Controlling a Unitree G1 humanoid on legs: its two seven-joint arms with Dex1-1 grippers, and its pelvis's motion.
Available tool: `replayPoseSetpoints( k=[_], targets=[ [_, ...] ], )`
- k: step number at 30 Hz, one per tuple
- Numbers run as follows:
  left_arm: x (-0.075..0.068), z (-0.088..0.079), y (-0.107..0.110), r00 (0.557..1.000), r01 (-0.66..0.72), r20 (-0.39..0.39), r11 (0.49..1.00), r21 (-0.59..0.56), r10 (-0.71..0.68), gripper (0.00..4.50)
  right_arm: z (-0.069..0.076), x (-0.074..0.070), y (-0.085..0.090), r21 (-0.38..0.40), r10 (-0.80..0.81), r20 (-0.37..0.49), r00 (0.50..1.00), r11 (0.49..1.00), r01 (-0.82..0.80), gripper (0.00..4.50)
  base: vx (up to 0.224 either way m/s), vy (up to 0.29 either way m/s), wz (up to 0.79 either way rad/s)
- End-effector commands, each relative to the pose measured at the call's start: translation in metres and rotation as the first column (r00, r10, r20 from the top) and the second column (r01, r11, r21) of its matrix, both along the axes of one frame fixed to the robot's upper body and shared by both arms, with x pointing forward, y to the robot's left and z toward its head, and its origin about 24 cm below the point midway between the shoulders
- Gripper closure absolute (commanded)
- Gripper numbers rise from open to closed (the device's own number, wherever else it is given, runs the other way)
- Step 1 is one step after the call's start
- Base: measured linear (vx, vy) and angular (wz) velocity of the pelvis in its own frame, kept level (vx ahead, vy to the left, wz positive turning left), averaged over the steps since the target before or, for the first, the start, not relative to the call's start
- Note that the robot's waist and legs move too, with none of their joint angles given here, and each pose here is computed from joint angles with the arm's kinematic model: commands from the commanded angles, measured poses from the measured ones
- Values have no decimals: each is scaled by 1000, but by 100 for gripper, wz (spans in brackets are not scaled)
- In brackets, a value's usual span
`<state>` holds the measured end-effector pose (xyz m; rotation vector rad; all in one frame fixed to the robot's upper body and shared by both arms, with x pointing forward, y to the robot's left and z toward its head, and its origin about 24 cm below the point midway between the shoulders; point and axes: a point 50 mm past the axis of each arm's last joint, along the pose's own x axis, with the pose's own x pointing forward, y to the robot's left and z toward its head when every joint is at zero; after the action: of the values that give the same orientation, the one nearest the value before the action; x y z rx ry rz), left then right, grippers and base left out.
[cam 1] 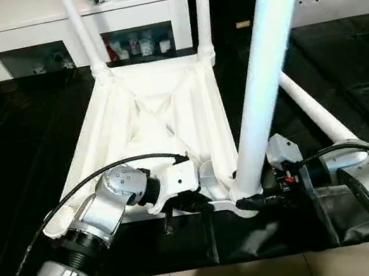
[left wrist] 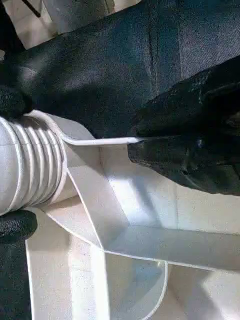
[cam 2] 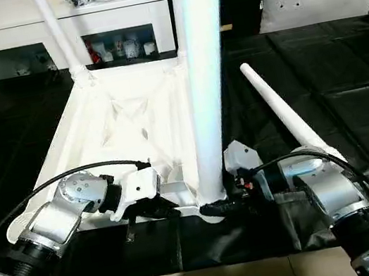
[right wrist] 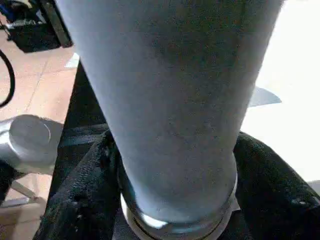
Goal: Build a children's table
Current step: Rotate leg to tighten
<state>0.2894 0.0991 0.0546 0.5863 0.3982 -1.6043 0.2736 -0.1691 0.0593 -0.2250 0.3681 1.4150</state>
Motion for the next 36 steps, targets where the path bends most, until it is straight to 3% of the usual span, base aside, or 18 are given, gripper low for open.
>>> replayPoseSetpoints(
  k=[1, 3, 5, 9, 10, 12, 13, 15, 17, 18, 21, 28, 31, 36],
  targets=[
    [-8, -7, -4, 997, 61, -41, 998, 22, -60, 450, 4, -1, 4, 27, 36, -8, 999, 999, -36, 170, 0, 0, 0],
    [-8, -6, -4, 998, 40, -56, 999, 5, -40, 450, 3, -3, 6, 48, 31, -26, 999, 998, -30, 175, 0, 0, 0],
    [-7, -5, -5, 991, -101, -94, 994, -48, 97, 450, -4, -1, 17, 79, -75, -68, 995, 994, 80, 177, 0, 0, 0],
    [-5, -5, -9, 968, -232, -118, 969, -84, 221, 450, -13, 8, 27, 55, -218, -70, 973, 973, 222, 178, 0, 0, 0],
    [-2, -4, -16, 932, -349, -139, 931, -106, 334, 450, -18, 19, 38, 74, -370, -79, 926, 924, 375, 178, 0, 0, 0],
    [-1, -3, -19, 916, -391, -143, 914, -112, 375, 450, -19, 24, 42, 81, -426, -89, 900, 898, 433, 178, 0, 0, 0],
    [2, -1, -27, 882, -466, -144, 874, -136, 448, 450, -21, 32, 49, 80, -518, -112, 848, 846, 527, 178, -61, 20, -23],
    [5, 1, -35, 851, -524, -138, 836, -163, 506, 450, -23, 37, 54, 74, -579, -138, 804, 803, 591, 178, -56, 25, -22],
    [11, 5, -44, 815, -579, -118, 794, -187, 567, 450, -25, 42, 57, 53, -633, -87, 770, 768, 638, 178, 0, 0, 0],
    [11, 5, -44, 815, -579, -118, 794, -187, 567, 450, -25, 42, 57, 53, -633, -86, 769, 768, 638, 178, 0, 0, 0],
    [13, 7, -51, 803, -595, -115, 777, -205, 584, 450, -25, 42, 58, 70, -634, -107, 766, 764, 642, 108, 0, 0, 0],
    [15, 5, -42, 814, -577, -33, 801, -159, 580, 450, -14, 40, 44, 128, -614, -36, 788, 780, 613, 63, 0, 0, 0],
    [16, 1, -33, 829, -553, 23, 825, -116, 559, 450, -7, 36, 32, 158, -565, -5, 825, 814, 558, 43, 0, 0, 0],
    [16, -2, -22, 866, -496, 28, 864, -85, 500, 450, 0, 28, 11, 145, -465, 39, 884, 878, 456, 4, 0, 0, 0]
  ],
)
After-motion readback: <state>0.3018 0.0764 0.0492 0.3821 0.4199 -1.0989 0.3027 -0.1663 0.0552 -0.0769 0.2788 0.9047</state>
